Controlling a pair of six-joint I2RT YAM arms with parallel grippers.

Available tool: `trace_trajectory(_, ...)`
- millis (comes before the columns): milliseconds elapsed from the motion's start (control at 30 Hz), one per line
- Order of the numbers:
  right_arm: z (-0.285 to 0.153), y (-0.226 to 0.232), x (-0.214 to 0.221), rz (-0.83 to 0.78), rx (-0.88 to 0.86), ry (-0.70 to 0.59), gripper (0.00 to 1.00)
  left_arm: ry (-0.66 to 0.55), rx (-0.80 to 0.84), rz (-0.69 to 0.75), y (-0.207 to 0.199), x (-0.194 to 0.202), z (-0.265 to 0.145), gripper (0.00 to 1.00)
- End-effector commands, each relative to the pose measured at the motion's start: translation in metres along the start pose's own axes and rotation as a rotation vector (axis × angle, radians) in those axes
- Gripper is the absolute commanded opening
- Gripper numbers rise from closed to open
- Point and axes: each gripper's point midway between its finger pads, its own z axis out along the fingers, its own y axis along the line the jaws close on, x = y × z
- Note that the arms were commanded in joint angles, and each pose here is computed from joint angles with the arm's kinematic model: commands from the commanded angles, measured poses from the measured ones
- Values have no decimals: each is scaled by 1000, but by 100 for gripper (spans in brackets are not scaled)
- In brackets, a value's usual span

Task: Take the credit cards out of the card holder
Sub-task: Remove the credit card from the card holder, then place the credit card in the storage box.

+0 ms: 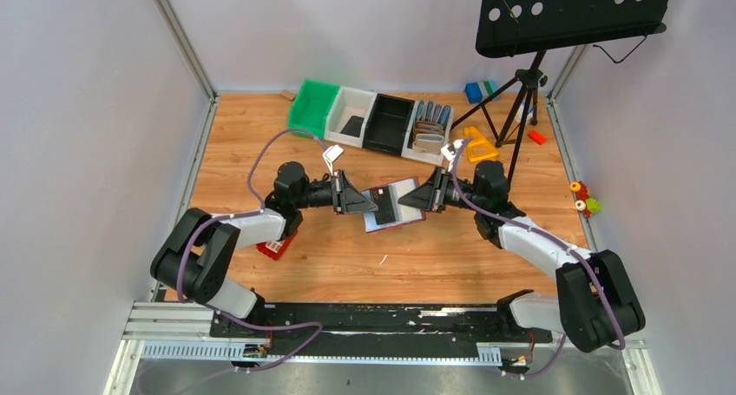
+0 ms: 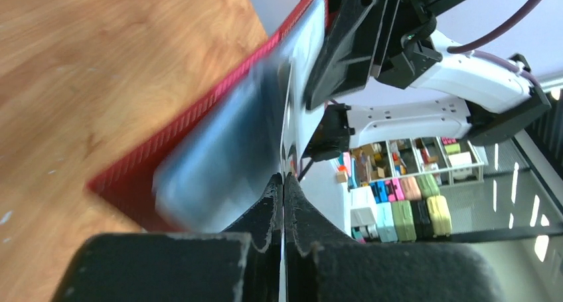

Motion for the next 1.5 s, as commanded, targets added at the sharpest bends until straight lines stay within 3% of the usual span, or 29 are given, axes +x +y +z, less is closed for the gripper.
trace_trajectory(0,-16,-23,-11,13,62,-57,5,3,-121,10,34,3,-14,0)
trace_trajectory(167,-22,-41,-10,39,101,-69,1,28,-236,25,55,8,-22,0)
trace_trajectory(333,-39,-84,-6,25,346,-78,0,48,-624,121,101,-2,-59,0)
trace_trajectory(533,-52,-103,5,-21,456,-57,0,34,-786,194,111,-37,-68,0)
trace_trajectory(633,-53,-106,10,-24,464,-40,0,20,-922,262,119,-66,-80,0)
trace_trajectory(800,-51,-102,12,-47,433,-19,0,-10,-1096,408,115,-148,-86,0)
trace_trajectory(967,-49,-91,9,-77,380,-19,0,84,-1243,511,117,-212,-85,0)
trace_trajectory(1167,-45,-73,7,-118,294,-20,0,164,-1302,604,138,-260,-73,0)
trace_trajectory(1467,-46,-56,-4,-174,252,-66,0,155,-1191,666,176,-291,-42,0)
